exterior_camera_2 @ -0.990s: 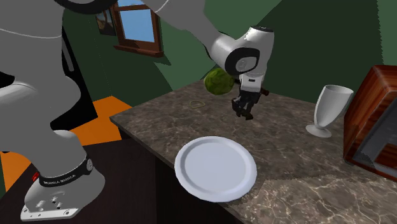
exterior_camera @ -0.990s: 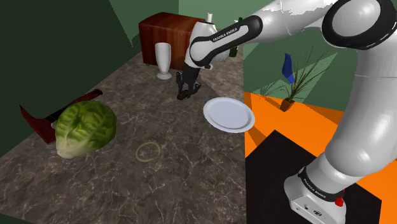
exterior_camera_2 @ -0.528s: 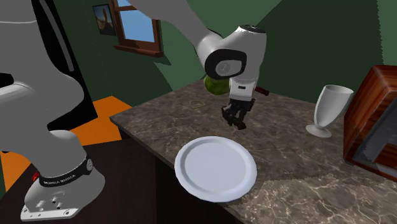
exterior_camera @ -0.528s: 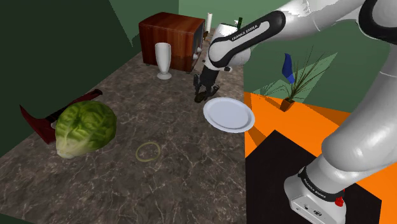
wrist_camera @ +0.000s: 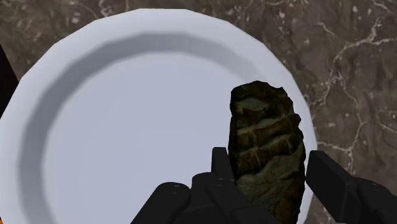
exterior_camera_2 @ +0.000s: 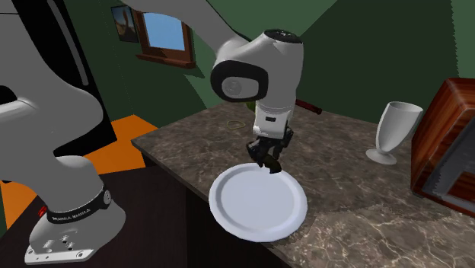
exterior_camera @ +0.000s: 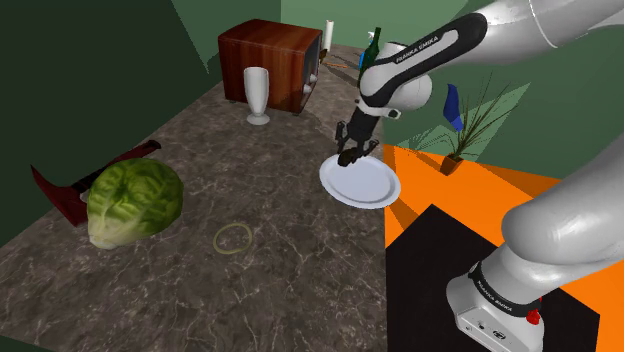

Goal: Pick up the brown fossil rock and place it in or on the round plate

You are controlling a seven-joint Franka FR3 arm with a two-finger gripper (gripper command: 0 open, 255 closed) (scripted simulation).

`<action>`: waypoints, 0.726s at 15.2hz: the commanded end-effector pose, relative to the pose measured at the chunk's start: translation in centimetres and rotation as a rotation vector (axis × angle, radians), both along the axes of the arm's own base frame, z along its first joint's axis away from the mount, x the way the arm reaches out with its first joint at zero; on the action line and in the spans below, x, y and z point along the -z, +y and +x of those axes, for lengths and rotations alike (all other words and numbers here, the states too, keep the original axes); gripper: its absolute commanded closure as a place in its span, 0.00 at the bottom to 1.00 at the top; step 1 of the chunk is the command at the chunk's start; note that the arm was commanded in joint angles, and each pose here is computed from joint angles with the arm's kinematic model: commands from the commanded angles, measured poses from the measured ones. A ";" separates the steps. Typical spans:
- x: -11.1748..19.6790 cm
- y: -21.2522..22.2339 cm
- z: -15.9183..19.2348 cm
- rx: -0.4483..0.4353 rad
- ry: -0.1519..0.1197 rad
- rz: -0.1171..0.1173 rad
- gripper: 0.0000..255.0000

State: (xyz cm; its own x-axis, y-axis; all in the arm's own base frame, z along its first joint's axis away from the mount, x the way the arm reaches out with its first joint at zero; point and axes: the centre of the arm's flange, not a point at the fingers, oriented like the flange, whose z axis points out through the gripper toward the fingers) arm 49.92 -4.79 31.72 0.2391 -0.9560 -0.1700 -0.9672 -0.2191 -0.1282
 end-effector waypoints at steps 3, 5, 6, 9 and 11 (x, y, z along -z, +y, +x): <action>-0.2 -3.7 -3.9 -0.001 -0.001 0.001 1.00; 0.3 -3.9 -4.2 -0.001 -0.001 0.001 1.00; 0.8 -3.9 -4.2 -0.001 -0.001 0.001 1.00; 2.4 -3.9 -4.2 -0.001 -0.001 0.001 1.00; 3.4 -3.9 -4.2 -0.001 -0.001 0.001 1.00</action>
